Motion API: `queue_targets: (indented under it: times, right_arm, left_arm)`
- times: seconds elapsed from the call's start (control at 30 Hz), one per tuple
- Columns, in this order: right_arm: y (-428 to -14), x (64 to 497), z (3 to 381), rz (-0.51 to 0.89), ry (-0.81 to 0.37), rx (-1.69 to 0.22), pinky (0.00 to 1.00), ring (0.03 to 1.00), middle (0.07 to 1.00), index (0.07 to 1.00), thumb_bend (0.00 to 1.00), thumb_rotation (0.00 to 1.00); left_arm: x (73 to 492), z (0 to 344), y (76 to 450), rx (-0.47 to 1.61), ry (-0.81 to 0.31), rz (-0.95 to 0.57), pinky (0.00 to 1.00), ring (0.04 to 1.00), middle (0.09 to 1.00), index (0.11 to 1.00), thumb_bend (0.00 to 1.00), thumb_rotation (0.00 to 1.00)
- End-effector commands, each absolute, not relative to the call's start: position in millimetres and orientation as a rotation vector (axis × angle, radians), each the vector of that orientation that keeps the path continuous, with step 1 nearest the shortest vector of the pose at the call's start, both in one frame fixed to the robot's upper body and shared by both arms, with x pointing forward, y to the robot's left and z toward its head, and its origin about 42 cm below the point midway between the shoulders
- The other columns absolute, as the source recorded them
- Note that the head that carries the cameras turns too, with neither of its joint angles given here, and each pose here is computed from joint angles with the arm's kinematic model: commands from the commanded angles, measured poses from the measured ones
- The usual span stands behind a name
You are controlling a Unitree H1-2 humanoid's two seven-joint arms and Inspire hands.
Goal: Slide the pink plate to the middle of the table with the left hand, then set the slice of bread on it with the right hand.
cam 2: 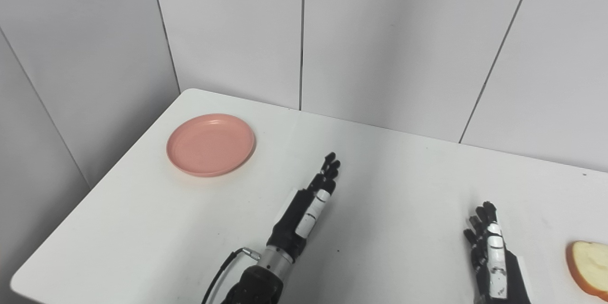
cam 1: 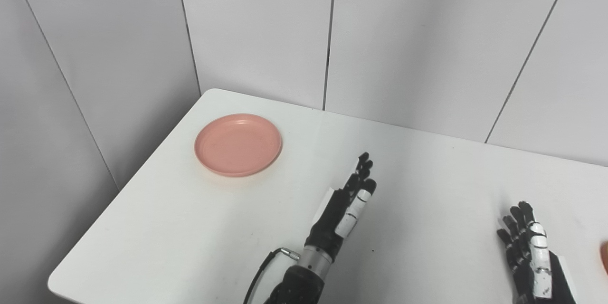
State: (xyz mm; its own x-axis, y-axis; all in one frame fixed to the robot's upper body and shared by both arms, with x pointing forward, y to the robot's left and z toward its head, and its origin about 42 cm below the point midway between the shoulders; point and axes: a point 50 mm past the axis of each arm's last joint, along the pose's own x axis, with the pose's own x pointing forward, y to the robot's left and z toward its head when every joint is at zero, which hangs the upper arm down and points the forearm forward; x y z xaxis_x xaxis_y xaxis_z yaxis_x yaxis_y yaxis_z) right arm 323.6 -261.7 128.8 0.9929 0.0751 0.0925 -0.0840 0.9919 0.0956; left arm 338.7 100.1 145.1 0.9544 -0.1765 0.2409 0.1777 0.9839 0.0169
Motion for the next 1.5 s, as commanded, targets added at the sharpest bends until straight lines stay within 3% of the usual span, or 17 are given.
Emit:
queue_targets:
  times: [0.0, 0.17, 0.27, 0.5, 0.77, 1.13, 1.47]
  right_arm:
    - [-263.6, 321.6, 121.4, 0.057, -0.062, 0.098, 1.00, 1.000, 1.000, 1.000, 0.14, 1.00]
    - [-261.6, 324.7, 119.3, 0.098, -0.077, 0.134, 1.00, 1.000, 1.000, 1.000, 0.19, 1.00]
    - [-260.5, 326.3, 117.2, 0.105, -0.080, 0.160, 1.00, 1.000, 1.000, 1.000, 0.31, 1.00]
    - [-261.2, 331.8, 114.4, 0.109, -0.076, 0.148, 1.00, 1.000, 1.000, 1.000, 0.31, 1.00]
    - [-261.6, 332.5, 112.8, 0.109, -0.071, 0.144, 1.00, 1.000, 1.000, 1.000, 0.35, 1.00]
    - [-261.7, 332.6, 112.6, 0.108, -0.071, 0.125, 1.00, 1.000, 1.000, 1.000, 0.30, 1.00]
    - [-260.7, 331.0, 113.8, 0.106, -0.066, 0.129, 1.00, 1.000, 1.000, 1.000, 0.27, 1.00]
  left_arm:
    - [353.8, 188.3, 97.2, -0.038, -0.360, -0.218, 0.98, 0.991, 0.990, 0.983, 0.67, 1.00]
    - [365.3, 223.4, 105.7, -0.058, -0.438, -0.195, 0.91, 0.936, 0.952, 0.943, 0.66, 0.97]
    - [373.9, 244.5, 118.4, -0.048, -0.475, -0.208, 0.93, 0.939, 0.962, 0.950, 0.67, 0.97]
    - [386.3, 289.0, 149.2, -0.077, -0.524, -0.205, 0.98, 0.948, 0.970, 0.964, 0.65, 0.95]
    - [400.9, 323.2, 199.1, -0.012, -0.543, -0.117, 0.94, 0.947, 0.960, 0.946, 0.68, 0.97]
    - [414.6, 341.1, 268.3, 0.002, -0.533, 0.035, 0.94, 0.955, 0.953, 0.947, 0.66, 1.00]
    - [417.3, 332.6, 319.7, -0.025, -0.500, 0.190, 0.91, 0.935, 0.936, 0.934, 0.64, 1.00]
